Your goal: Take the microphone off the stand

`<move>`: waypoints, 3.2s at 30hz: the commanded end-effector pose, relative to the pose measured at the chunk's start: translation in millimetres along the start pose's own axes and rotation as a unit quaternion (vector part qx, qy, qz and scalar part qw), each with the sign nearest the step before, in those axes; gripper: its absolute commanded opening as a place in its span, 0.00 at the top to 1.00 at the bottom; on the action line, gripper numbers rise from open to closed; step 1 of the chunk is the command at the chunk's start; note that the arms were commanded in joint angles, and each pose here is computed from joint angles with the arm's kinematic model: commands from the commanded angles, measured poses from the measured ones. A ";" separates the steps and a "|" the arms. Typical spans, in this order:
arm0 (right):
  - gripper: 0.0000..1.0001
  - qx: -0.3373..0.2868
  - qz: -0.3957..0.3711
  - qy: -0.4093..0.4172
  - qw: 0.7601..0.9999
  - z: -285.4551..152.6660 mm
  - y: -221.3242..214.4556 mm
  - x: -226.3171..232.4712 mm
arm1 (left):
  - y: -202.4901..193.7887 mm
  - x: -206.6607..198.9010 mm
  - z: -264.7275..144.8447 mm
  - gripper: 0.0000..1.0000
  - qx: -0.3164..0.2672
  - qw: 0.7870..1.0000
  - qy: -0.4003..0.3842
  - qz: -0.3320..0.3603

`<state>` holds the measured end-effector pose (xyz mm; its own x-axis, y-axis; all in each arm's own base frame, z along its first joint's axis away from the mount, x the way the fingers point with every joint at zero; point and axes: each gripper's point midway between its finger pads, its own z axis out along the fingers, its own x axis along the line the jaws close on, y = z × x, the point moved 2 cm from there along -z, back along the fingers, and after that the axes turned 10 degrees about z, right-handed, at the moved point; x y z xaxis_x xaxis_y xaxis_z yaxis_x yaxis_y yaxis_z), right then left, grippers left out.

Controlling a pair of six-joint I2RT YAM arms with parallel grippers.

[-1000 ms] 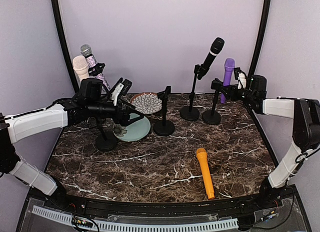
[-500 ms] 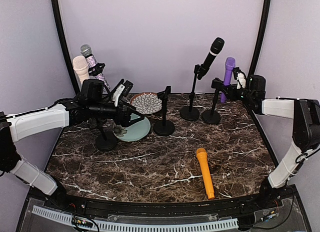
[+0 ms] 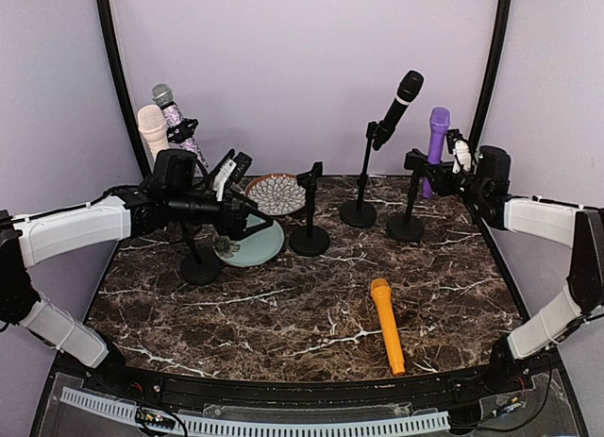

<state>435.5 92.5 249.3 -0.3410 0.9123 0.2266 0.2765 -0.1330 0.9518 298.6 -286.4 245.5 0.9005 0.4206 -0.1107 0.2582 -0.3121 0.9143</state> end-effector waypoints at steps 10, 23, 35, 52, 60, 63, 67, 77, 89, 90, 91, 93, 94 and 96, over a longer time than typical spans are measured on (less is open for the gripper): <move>1.00 -0.108 -0.022 0.084 0.990 -70.0 77.6 75.1 | 27.8 -15.0 -24.5 0.11 -0.046 0.998 -0.011 0.037; 1.00 -0.074 -0.027 0.246 0.966 -100.8 68.8 202.2 | 51.1 -35.4 -45.1 0.11 -0.084 0.994 -0.045 0.045; 1.00 -0.010 -0.041 0.387 0.921 -89.6 21.0 296.2 | 41.2 -52.1 -48.7 0.11 -0.093 0.991 -0.093 0.038; 1.00 0.002 -0.081 0.483 0.872 -58.3 -22.2 338.5 | 31.2 -44.6 -41.6 0.11 -0.053 0.992 -0.078 0.081; 0.99 0.028 -0.130 0.508 0.851 -60.7 -50.3 338.8 | 29.3 -43.9 -36.2 0.11 -0.048 0.990 -0.080 0.102; 0.86 0.033 -0.133 0.503 0.853 -60.7 -54.4 336.3 | 27.5 -46.3 -32.0 0.11 -0.040 0.989 -0.076 0.123; 0.66 0.043 -0.127 0.490 0.861 -58.7 -57.4 332.5 | 24.8 -47.1 -25.3 0.11 -0.025 0.987 -0.068 0.141; 0.10 0.045 -0.094 0.427 0.898 -65.0 -51.3 310.9 | 23.7 -57.4 -10.3 0.10 -0.018 0.984 -0.073 0.161; 0.05 0.003 -0.007 0.365 0.931 -83.6 -23.3 284.2 | 32.5 -61.7 20.3 0.10 -0.037 0.987 -0.064 0.144; 0.04 -0.002 0.001 0.364 0.931 -85.6 -21.2 283.5 | 30.8 -61.7 22.8 0.10 -0.036 0.988 -0.063 0.139; 0.03 -0.007 0.008 0.361 0.932 -86.8 -18.1 282.4 | 33.2 -60.3 23.9 0.10 -0.043 0.988 -0.057 0.140; 0.02 -0.013 0.023 0.361 0.932 -89.3 -13.2 281.9 | 35.3 -60.4 26.1 0.10 -0.051 0.988 -0.051 0.139; 0.01 -0.016 0.030 0.362 0.932 -90.1 -10.9 281.9 | 32.6 -61.2 28.6 0.10 -0.050 0.988 -0.051 0.136; 0.01 -0.021 0.042 0.369 0.928 -92.1 -5.8 284.7 | 31.5 -60.3 32.5 0.07 -0.050 0.989 -0.046 0.135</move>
<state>253.0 322.6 298.8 -0.8561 0.4026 0.3241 0.3120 -0.0974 0.9451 257.1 -343.2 254.8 0.9740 0.2101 0.0845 -0.0018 -0.3658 0.9307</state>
